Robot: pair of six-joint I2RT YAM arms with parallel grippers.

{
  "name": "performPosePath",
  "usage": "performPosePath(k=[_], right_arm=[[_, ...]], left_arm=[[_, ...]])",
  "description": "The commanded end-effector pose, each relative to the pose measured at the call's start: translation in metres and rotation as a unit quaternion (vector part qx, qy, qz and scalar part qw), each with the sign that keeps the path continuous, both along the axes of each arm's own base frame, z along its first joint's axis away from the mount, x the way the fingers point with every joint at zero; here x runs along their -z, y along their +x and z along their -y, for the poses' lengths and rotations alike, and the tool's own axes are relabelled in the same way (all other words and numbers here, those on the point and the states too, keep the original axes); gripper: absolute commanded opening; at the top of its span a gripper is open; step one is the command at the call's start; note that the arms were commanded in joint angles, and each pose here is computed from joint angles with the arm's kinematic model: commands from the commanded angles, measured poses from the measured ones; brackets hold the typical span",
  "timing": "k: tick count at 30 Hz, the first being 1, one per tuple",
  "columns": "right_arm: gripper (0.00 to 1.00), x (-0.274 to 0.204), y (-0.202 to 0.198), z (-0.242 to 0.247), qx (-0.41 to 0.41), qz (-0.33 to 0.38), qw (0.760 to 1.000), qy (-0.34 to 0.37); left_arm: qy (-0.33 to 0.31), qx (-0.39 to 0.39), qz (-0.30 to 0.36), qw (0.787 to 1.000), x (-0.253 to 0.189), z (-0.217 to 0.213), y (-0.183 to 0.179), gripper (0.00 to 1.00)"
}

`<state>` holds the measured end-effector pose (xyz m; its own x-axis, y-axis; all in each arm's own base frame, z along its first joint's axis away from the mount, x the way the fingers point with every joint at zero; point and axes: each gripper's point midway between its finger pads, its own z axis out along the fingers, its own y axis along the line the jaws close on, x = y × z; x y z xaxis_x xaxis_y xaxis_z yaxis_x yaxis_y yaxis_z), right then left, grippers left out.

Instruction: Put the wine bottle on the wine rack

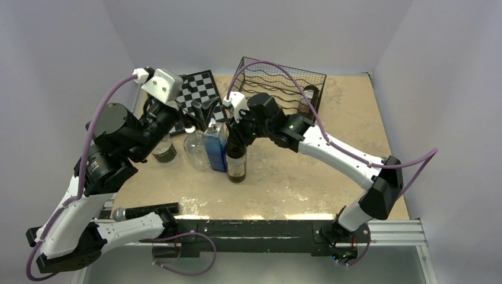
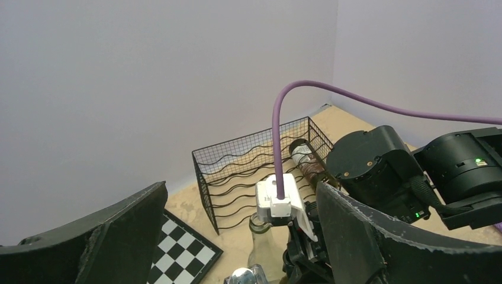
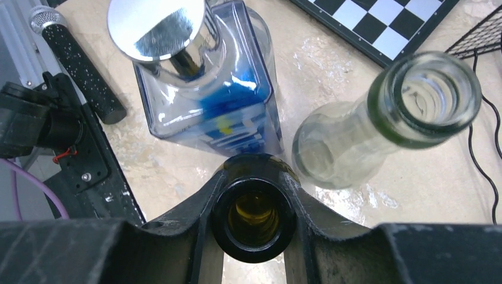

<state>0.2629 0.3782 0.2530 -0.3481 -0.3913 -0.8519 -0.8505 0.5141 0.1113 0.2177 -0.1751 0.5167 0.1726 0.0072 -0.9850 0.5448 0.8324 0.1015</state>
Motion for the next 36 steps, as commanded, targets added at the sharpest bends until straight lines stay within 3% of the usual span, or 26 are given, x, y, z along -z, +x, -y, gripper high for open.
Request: performPosePath(k=[1,7,12,16,29,36], right_arm=[[0.00,-0.064,-0.010,0.020,0.005,0.051,0.998,0.040],[0.00,-0.100,-0.018,0.067,0.038,0.041,0.996,0.071],[0.00,-0.140,-0.024,0.109,0.075,0.015,0.991,0.112],[0.00,-0.168,-0.029,0.140,0.112,0.025,0.986,0.121],[0.00,-0.209,-0.057,0.174,0.150,0.000,0.981,0.123],[0.00,-0.226,-0.063,0.170,0.136,0.010,0.978,0.158]], left_arm=[[0.020,0.001,0.008,1.000,0.002,0.005,0.005,0.99],[0.034,0.043,0.013,0.998,0.010,0.022,0.001,0.99],[0.046,0.135,0.022,0.990,0.024,0.055,-0.014,0.99],[0.012,0.188,0.002,0.982,0.049,0.081,-0.019,0.99],[-0.021,0.405,-0.069,0.912,0.120,0.158,-0.058,0.99],[-0.018,0.453,-0.100,0.886,0.143,0.176,-0.065,0.99]])
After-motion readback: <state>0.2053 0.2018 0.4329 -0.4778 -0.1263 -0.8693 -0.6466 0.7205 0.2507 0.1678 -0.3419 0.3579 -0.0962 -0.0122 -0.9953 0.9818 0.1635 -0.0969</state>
